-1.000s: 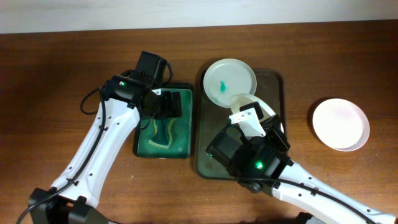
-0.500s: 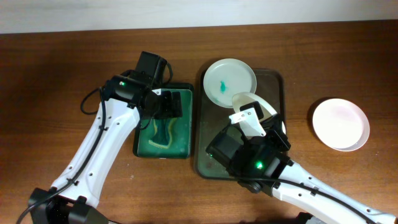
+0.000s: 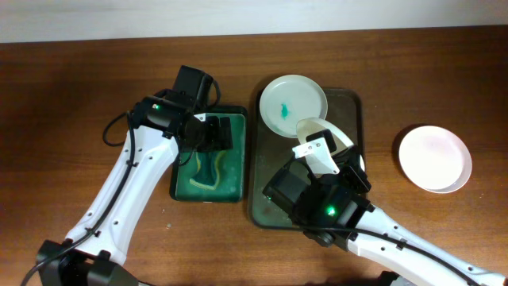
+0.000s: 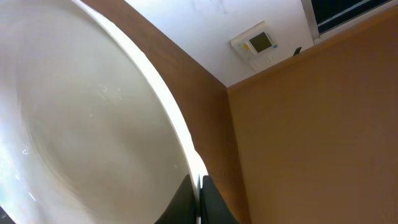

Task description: Clean dirty plates on tray and stack at the side

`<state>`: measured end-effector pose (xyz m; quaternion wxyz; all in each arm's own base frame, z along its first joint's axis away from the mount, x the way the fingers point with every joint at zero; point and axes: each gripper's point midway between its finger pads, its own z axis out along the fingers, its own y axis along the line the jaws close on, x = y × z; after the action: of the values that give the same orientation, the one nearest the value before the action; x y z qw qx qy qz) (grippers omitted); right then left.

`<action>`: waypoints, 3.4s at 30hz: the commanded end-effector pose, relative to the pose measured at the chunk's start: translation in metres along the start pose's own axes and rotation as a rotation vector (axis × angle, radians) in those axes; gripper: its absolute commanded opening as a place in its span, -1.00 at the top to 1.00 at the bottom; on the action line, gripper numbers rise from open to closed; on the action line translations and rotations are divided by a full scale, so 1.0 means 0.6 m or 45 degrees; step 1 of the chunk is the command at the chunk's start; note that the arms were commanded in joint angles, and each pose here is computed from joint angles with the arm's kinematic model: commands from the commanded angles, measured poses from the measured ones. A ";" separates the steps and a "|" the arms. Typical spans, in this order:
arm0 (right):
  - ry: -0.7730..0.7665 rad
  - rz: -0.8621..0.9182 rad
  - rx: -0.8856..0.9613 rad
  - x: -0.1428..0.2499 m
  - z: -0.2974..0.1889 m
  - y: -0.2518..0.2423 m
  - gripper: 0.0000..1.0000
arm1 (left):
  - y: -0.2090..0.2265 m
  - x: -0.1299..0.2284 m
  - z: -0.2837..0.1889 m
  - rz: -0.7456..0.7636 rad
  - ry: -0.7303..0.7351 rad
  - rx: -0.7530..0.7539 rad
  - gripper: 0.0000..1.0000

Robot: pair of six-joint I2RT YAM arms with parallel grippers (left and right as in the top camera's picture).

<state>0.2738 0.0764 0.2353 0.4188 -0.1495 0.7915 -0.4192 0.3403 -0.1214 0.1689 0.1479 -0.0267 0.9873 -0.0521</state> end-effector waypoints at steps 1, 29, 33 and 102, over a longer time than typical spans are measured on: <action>-0.032 0.040 0.038 -0.011 -0.006 -0.018 0.92 | -0.001 0.000 -0.006 -0.001 -0.007 0.012 -0.99; 1.228 1.846 -0.387 0.441 0.325 -0.120 0.92 | -0.001 0.000 -0.006 -0.001 -0.007 0.012 -0.99; 1.299 1.838 -0.414 0.454 0.331 -0.098 0.13 | -0.001 0.000 -0.006 -0.001 -0.007 0.012 -0.99; 0.981 0.767 -1.158 0.107 0.142 0.140 0.01 | 0.024 0.059 0.228 0.073 0.265 -0.102 0.41</action>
<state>0.3064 0.0583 0.1150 0.0974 0.0382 0.9891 0.1035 0.3532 -0.1160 0.0113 0.0708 -0.0012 0.9975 0.0076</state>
